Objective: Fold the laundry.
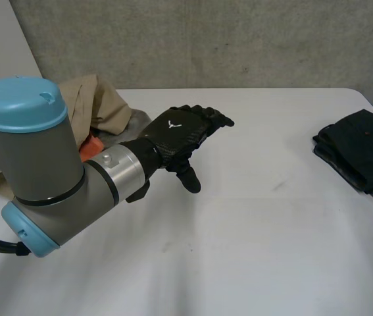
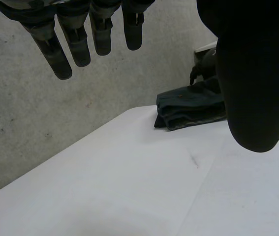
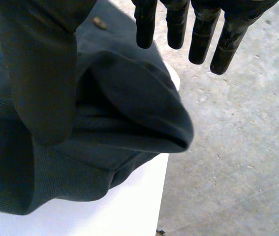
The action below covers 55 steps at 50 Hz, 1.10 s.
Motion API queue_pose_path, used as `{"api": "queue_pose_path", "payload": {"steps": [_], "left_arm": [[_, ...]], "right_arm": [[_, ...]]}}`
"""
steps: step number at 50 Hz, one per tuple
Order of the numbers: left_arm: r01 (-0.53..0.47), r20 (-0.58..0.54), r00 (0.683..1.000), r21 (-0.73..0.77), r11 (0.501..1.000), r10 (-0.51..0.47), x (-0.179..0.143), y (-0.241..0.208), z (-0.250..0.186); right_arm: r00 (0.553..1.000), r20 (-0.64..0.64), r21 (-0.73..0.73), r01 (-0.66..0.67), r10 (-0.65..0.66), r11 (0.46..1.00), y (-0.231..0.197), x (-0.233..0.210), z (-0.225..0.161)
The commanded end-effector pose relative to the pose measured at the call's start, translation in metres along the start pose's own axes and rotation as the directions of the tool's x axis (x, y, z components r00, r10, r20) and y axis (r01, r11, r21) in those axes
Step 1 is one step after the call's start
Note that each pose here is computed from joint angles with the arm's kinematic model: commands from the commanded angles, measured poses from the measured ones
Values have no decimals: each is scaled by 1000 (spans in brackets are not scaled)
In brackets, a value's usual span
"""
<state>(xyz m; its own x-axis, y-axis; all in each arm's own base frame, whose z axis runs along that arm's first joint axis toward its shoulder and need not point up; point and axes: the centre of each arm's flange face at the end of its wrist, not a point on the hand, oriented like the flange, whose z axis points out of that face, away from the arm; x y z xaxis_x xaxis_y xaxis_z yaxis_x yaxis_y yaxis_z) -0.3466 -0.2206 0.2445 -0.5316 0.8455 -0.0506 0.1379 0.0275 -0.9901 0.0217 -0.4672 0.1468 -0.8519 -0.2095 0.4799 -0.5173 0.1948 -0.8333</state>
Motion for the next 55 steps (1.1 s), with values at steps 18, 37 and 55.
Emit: {"api": "queue_pose_path", "payload": {"steps": [18, 37, 55], "left_arm": [[1, 3, 1000, -3, 1000, -1, -2, 1, 0], [5, 15, 1000, -8, 1000, -5, -6, 3, -1], [13, 24, 1000, -22, 1000, -12, -9, 7, -3]], "right_arm": [[995, 95, 66, -2, -4, 998, 20, -4, 15], [937, 28, 235, -344, 348, 909, -25, 8, 65], [854, -315, 136, -391, 414, 910, 12, 16, 79]]}}
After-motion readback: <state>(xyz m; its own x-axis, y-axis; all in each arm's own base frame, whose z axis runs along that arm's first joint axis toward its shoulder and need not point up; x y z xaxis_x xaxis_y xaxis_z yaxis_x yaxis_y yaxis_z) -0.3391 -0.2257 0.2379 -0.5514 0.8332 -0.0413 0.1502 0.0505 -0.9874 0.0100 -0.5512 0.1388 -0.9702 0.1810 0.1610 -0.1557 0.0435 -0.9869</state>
